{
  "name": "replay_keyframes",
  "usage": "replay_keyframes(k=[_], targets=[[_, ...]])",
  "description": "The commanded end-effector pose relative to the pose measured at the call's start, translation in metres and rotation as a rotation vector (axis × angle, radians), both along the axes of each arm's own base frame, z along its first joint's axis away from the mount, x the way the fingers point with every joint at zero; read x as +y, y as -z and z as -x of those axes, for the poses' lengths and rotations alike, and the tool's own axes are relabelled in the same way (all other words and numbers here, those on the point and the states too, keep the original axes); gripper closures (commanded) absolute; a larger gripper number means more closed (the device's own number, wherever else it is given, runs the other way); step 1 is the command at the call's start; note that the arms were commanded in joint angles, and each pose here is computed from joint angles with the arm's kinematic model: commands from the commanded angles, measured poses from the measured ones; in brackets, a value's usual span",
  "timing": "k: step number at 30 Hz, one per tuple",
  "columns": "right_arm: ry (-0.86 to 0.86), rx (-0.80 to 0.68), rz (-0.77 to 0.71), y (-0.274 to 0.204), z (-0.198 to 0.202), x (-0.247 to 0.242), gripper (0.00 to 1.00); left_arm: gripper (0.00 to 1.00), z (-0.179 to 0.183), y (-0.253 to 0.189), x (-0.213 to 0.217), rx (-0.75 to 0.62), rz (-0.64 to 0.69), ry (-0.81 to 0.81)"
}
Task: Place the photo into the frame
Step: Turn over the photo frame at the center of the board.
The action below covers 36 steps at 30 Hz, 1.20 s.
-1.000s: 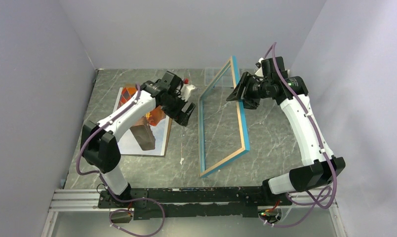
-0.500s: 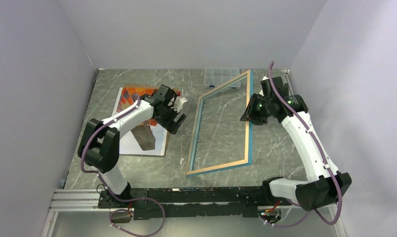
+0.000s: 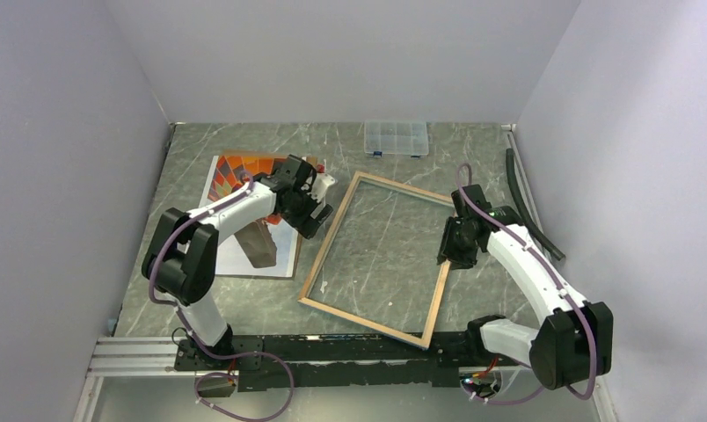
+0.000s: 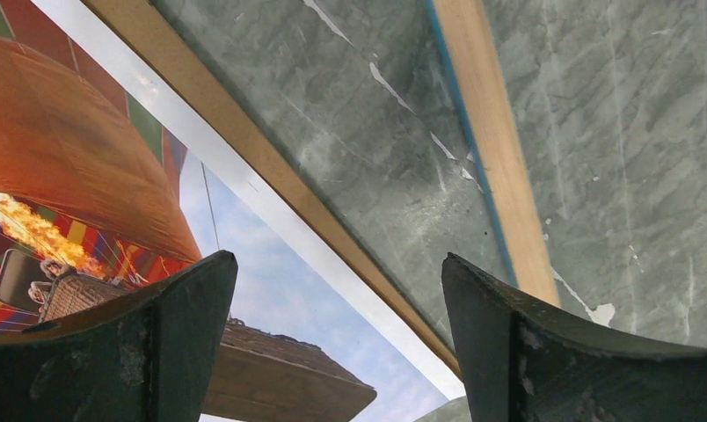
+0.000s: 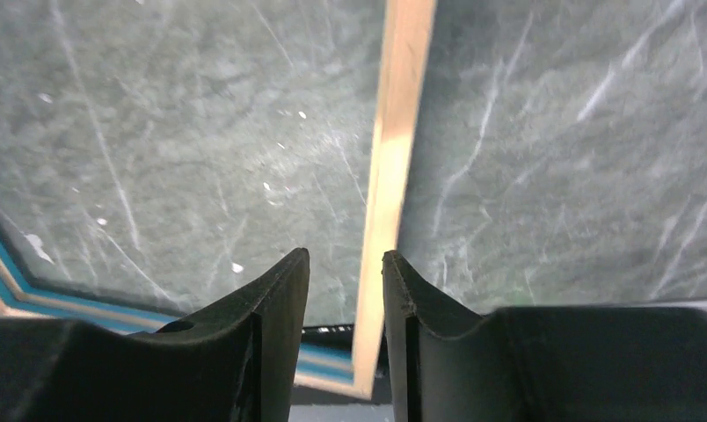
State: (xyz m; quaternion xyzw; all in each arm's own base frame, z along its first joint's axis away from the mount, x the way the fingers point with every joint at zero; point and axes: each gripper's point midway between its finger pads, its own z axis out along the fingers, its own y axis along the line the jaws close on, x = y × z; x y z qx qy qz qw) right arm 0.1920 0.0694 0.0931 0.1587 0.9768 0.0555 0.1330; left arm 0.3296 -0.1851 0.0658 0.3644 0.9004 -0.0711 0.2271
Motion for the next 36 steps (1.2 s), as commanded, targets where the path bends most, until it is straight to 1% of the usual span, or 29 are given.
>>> replay_keyframes(k=[1, 6, 8, 12, 13, 15, 18, 22, 27, 30, 33, 36], targets=[[0.037, -0.176, -0.035, -0.023, -0.043, 0.008, 0.59, 0.08, -0.011, 0.004, -0.001, -0.045, -0.021, 0.022], [0.058, -0.123, -0.022, -0.005, -0.044, 0.008, 0.60, 0.08, -0.012, 0.011, 0.005, -0.057, -0.055, 0.029], [0.086, -0.091, 0.005, 0.004, -0.042, 0.004, 0.59, 0.08, -0.011, 0.012, 0.005, -0.051, -0.054, 0.032], [0.169, -0.071, 0.093, 0.012, -0.047, -0.011, 0.38, 0.08, -0.006, 0.001, -0.004, -0.028, 0.000, 0.039], [0.192, -0.077, 0.114, 0.011, -0.051, -0.015, 0.34, 0.08, -0.005, -0.003, -0.008, -0.019, 0.022, 0.045], [0.225, -0.093, 0.153, 0.010, -0.062, -0.021, 0.30, 0.07, -0.005, -0.010, -0.016, -0.007, 0.057, 0.052], [0.254, -0.100, 0.192, 0.016, -0.076, -0.026, 0.30, 0.07, -0.008, -0.009, -0.025, 0.020, 0.081, 0.055], [0.247, -0.045, 0.214, 0.037, -0.088, -0.025, 0.30, 0.08, -0.012, -0.003, -0.028, 0.029, 0.081, 0.063], [0.232, 0.005, 0.247, 0.059, -0.092, -0.026, 0.30, 0.08, -0.014, 0.002, -0.013, 0.009, 0.044, 0.063], [0.232, 0.031, 0.242, 0.072, -0.089, -0.025, 0.30, 0.08, -0.017, 0.003, -0.005, 0.024, 0.047, 0.048], [0.233, 0.058, 0.206, 0.084, -0.086, -0.017, 0.33, 0.09, -0.014, 0.007, 0.000, 0.039, 0.034, 0.049], [0.245, 0.066, 0.147, 0.090, -0.086, -0.007, 0.40, 0.09, -0.010, 0.015, 0.004, 0.046, 0.022, 0.055]])
